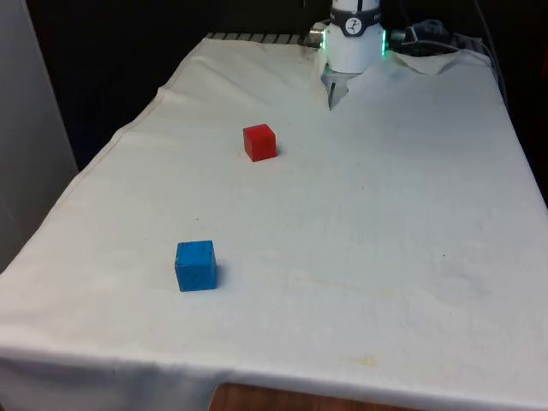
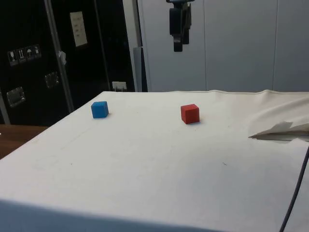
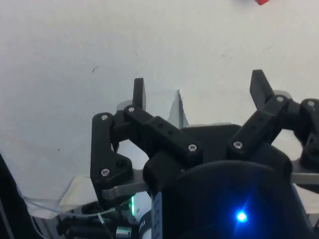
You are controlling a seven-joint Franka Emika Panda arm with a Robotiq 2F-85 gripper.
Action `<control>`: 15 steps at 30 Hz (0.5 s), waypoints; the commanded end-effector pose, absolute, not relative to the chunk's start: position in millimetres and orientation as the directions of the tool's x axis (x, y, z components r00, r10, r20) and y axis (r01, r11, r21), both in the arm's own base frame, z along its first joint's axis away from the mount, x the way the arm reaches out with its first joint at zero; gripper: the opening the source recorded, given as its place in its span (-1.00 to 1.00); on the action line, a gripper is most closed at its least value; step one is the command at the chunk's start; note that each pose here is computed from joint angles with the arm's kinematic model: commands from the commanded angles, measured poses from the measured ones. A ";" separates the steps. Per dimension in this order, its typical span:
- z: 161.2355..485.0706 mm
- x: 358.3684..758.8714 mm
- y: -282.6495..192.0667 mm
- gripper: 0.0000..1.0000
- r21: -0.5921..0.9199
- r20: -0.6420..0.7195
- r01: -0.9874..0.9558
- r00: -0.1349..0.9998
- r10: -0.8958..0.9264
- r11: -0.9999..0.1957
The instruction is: Stack the two cubes.
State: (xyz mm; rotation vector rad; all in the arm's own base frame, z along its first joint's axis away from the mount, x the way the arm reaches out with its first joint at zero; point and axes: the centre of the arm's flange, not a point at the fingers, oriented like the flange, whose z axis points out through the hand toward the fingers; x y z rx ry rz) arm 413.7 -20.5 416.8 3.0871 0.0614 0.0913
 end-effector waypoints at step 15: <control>414.1 454.2 -20.7 1.00 0.062 0.016 0.058 0.998 0.059 -0.996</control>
